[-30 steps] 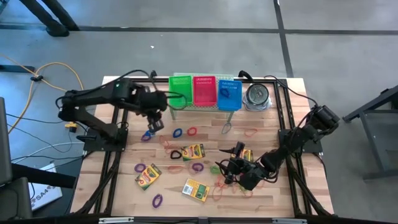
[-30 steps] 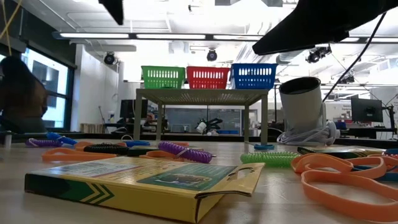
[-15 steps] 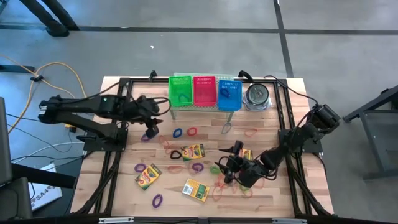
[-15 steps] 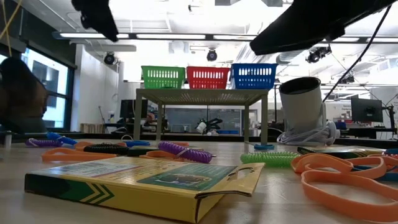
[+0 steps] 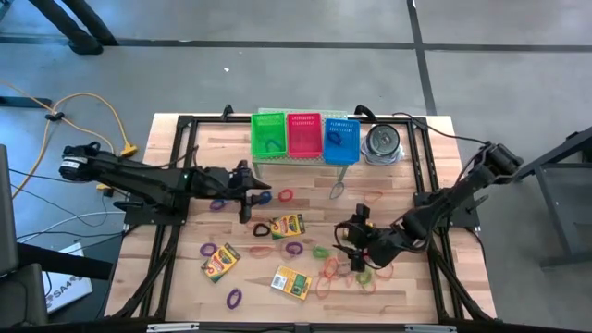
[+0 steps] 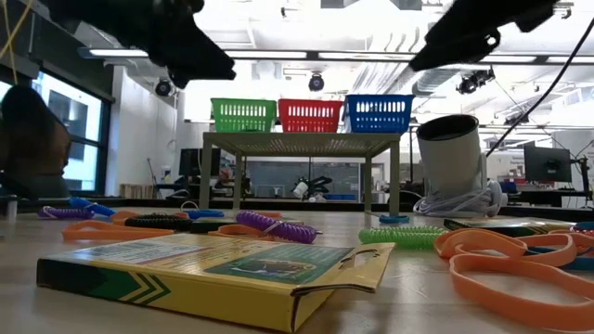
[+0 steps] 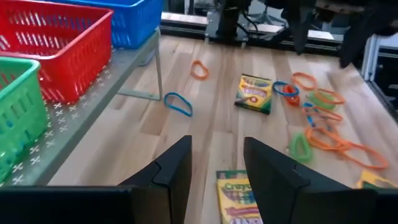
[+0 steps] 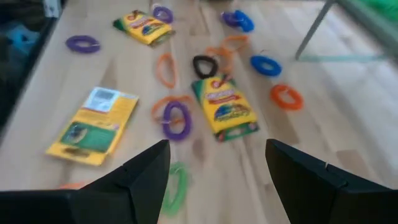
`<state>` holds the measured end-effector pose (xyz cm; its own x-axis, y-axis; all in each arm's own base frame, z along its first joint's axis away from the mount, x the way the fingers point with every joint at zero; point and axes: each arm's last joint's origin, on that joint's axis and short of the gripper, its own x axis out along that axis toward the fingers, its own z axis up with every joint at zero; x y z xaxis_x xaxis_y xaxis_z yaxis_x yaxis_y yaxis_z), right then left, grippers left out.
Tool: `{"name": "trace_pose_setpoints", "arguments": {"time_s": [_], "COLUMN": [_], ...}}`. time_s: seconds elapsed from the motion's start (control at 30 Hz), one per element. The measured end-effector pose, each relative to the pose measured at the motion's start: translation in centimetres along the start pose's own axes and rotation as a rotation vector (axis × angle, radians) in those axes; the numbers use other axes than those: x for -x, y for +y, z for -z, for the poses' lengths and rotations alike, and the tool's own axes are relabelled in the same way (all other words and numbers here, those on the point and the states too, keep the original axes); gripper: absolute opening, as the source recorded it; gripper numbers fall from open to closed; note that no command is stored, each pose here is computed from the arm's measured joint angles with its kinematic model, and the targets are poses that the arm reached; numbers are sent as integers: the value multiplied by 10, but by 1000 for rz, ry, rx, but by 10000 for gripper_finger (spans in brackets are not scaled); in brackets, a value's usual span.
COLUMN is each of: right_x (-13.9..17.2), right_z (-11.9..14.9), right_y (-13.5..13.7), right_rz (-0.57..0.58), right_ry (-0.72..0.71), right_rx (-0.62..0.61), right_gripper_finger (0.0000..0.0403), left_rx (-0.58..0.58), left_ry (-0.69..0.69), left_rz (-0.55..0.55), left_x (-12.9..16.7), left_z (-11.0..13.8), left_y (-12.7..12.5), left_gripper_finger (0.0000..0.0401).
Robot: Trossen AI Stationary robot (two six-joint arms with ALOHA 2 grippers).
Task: Pick & Place Office Desk Supplies
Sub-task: Put the top green spring keychain into the blue bin on the shelf
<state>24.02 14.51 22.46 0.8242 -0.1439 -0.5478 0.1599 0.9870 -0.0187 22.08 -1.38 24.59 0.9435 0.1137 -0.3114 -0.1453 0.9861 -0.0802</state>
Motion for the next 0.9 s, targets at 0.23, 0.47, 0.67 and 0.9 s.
{"name": "trace_pose_setpoints", "arguments": {"time_s": [0.23,0.47,0.67,0.9], "right_x": [8,-4,-14,-17], "right_z": [0,1,-4,-6], "right_y": [-3,4,12,14], "right_rz": [-59,-90,-130,-142], "right_ry": [45,41,-38,-67], "right_rx": [-44,-56,-17,-33], "right_gripper_finger": [254,254,261,262], "left_rx": [56,20,27,24], "left_ry": [45,-17,15,42], "left_rz": [-10,95,120,115], "left_x": [-8,-14,-19,-26], "left_z": [21,17,22,28], "left_y": [2,-7,-10,-10], "left_gripper_finger": [139,139,139,139]}}
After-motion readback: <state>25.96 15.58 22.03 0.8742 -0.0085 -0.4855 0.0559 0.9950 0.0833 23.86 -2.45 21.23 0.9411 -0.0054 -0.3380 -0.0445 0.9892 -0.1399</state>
